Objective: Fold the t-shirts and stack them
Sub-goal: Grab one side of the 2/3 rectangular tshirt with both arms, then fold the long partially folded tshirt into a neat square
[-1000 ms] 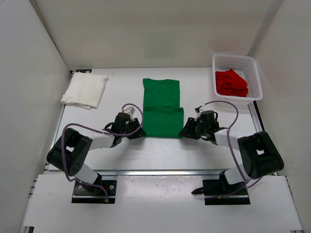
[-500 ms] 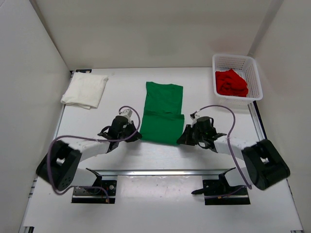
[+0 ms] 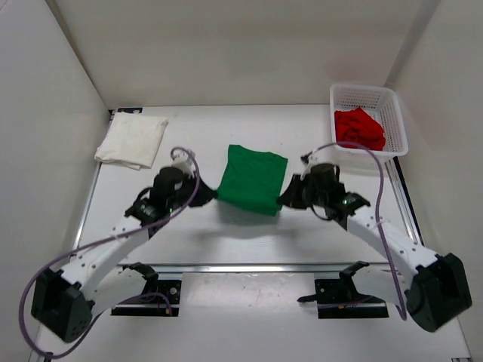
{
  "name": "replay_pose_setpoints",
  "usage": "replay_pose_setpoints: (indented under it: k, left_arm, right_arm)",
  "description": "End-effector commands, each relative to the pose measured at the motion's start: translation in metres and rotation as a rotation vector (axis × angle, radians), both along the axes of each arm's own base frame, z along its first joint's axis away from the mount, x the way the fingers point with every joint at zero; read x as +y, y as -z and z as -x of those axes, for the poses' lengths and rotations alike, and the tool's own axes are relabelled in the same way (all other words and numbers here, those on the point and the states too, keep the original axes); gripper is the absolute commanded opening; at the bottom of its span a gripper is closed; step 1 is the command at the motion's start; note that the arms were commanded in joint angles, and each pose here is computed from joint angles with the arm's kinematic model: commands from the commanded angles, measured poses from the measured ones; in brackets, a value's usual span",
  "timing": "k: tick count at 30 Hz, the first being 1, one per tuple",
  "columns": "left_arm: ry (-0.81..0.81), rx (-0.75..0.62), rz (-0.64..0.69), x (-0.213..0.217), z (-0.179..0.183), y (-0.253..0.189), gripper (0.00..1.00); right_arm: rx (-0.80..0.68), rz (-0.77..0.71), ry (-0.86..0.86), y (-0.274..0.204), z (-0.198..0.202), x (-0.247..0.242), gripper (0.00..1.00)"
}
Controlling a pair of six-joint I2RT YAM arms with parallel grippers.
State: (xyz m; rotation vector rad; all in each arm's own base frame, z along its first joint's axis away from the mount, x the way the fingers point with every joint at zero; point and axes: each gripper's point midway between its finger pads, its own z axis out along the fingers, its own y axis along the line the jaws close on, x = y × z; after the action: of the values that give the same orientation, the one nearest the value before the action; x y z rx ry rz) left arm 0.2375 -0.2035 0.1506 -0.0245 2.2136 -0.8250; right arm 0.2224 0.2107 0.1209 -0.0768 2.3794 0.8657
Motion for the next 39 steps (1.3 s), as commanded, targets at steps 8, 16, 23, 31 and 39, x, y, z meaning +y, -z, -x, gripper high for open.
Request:
replay_pose_setpoints:
  k: [8, 16, 23, 31, 39]
  left_arm:
    - [-0.081, -0.037, -0.058, -0.031, -0.200, -0.032, 0.00]
    - [-0.143, 0.117, -0.080, -0.043, -0.293, 0.040, 0.10]
    - [-0.184, -0.013, 0.026, -0.034, -0.317, -0.011, 0.54]
    - [-0.060, 0.024, 0.003, -0.077, -0.229, 0.033, 0.42]
    - [-0.009, 0.158, -0.010, -0.084, -0.169, 0.104, 0.36]
  right_arm:
    - [-0.027, 0.006, 0.106, -0.011, -0.175, -0.045, 0.00]
    - [0.026, -0.025, 0.149, 0.007, -0.260, -0.065, 0.06]
    - [-0.012, 0.012, 0.145, -0.010, -0.285, -0.060, 0.46]
    - [-0.025, -0.008, 0.099, 0.012, -0.245, -0.026, 0.01]
    - [0.018, -0.047, 0.036, 0.035, -0.299, 0.001, 0.01]
